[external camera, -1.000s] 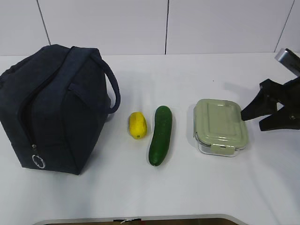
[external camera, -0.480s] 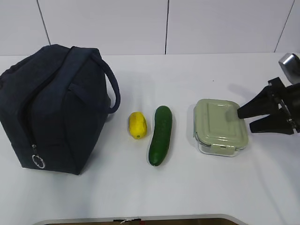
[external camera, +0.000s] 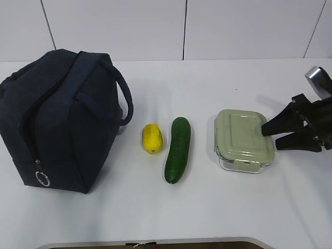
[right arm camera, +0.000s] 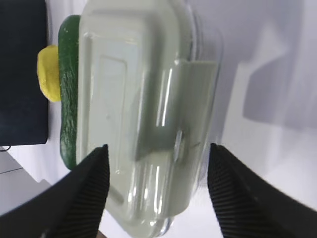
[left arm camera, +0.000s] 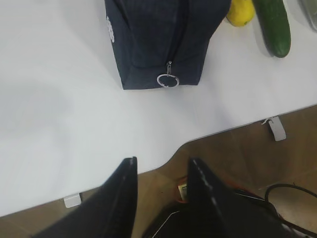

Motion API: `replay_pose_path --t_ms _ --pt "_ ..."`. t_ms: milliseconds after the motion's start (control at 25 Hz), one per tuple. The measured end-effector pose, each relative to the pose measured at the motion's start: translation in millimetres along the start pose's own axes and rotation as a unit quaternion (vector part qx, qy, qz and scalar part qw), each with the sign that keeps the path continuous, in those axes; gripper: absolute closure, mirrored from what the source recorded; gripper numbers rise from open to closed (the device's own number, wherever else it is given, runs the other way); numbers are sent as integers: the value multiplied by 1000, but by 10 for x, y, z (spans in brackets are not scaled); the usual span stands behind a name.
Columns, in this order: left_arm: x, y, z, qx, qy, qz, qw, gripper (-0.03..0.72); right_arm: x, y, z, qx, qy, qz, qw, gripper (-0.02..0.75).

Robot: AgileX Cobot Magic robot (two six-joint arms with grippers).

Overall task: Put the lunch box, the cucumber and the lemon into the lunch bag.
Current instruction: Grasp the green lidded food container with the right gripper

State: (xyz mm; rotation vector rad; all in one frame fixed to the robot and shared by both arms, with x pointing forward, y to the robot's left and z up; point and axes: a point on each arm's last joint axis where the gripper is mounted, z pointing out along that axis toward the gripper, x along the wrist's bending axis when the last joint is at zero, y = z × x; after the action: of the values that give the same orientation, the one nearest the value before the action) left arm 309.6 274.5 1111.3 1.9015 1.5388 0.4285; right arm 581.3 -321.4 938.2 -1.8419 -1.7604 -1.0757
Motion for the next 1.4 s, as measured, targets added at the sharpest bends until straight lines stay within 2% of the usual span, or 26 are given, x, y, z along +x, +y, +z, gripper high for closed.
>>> replay_pose_path --t_ms 160,400,520,760,1400 --pt "1 4 -9 0 1 1 1000 446 -74 3 61 0 1 3 1000 241" --pt "1 4 -10 0 2 1 1000 446 -108 56 145 -28 43 8 999 241" --pt "1 4 -10 0 2 1 1000 446 -134 69 176 -33 52 12 998 241" --pt "1 4 -10 0 2 1 1000 446 -198 53 234 -27 55 8 998 242" --pt "1 4 -10 0 2 1 1000 446 -157 143 191 -32 56 -22 998 242"
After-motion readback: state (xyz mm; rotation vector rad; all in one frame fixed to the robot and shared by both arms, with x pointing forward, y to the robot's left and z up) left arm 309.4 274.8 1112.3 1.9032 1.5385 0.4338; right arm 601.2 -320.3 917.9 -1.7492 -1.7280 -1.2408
